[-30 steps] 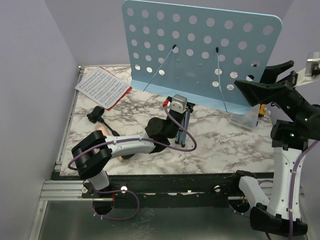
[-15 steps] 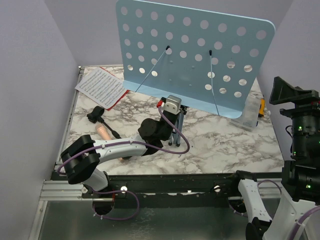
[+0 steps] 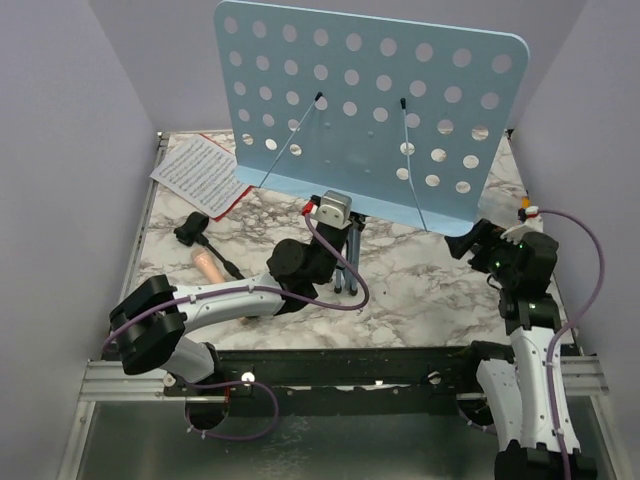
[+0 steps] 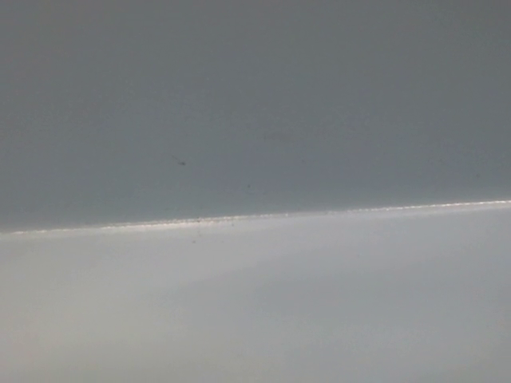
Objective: Set up the instrument practice props
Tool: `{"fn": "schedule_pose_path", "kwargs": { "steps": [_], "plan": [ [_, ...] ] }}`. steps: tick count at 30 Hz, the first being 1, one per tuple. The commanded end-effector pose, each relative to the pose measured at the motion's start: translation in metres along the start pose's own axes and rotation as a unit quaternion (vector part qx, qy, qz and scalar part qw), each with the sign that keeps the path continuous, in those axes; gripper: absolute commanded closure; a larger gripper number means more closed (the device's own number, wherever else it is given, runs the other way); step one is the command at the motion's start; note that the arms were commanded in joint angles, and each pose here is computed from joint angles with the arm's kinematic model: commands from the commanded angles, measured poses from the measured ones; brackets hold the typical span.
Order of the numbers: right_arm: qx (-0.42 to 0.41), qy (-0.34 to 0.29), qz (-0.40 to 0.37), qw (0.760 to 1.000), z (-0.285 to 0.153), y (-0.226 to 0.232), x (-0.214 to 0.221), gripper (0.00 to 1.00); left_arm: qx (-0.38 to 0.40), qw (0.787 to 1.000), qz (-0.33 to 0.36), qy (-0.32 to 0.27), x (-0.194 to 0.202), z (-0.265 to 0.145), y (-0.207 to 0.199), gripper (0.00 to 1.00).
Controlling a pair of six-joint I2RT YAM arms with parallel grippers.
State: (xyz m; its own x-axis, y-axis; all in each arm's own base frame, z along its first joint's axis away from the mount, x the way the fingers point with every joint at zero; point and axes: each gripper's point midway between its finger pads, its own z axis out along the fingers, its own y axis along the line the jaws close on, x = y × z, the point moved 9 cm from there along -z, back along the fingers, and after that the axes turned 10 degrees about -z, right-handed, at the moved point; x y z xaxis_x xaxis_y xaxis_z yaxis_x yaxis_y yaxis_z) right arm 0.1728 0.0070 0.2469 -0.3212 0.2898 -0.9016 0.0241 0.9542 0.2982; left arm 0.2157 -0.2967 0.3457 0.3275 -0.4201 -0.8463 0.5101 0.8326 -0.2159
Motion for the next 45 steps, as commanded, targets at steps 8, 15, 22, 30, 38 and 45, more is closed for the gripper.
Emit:
{"fn": "schedule_pose_path", "kwargs": {
  "steps": [8, 15, 22, 30, 38, 45],
  "plan": [
    [-0.328, -0.072, -0.073, 0.939, 0.033, 0.097, 0.040, 0.10, -0.012, 0.999, 0.023, 0.026, -0.005, -0.007, 0.008, 1.00],
    [-0.310, -0.109, -0.149, 0.933, 0.038, 0.159, 0.093, 0.12, -0.023, 0.999, 0.024, 0.043, 0.001, -0.009, 0.009, 1.00],
    [-0.193, -0.136, -0.248, 0.940, 0.042, 0.204, 0.120, 0.29, -0.019, 0.998, 0.018, 0.058, 0.007, -0.010, 0.007, 1.00],
    [-0.155, -0.130, -0.257, 0.945, 0.045, 0.220, 0.116, 0.41, -0.008, 0.998, 0.021, 0.058, 0.000, -0.011, 0.005, 1.00],
    [-0.173, -0.139, -0.284, 0.933, 0.038, 0.214, 0.111, 0.99, 0.013, 0.997, 0.051, 0.052, -0.007, -0.011, 0.006, 1.00],
    [-0.211, -0.117, -0.285, 0.928, 0.024, 0.207, 0.106, 1.00, 0.011, 0.997, 0.066, 0.030, -0.025, -0.007, 0.011, 1.00]
  ]
}}
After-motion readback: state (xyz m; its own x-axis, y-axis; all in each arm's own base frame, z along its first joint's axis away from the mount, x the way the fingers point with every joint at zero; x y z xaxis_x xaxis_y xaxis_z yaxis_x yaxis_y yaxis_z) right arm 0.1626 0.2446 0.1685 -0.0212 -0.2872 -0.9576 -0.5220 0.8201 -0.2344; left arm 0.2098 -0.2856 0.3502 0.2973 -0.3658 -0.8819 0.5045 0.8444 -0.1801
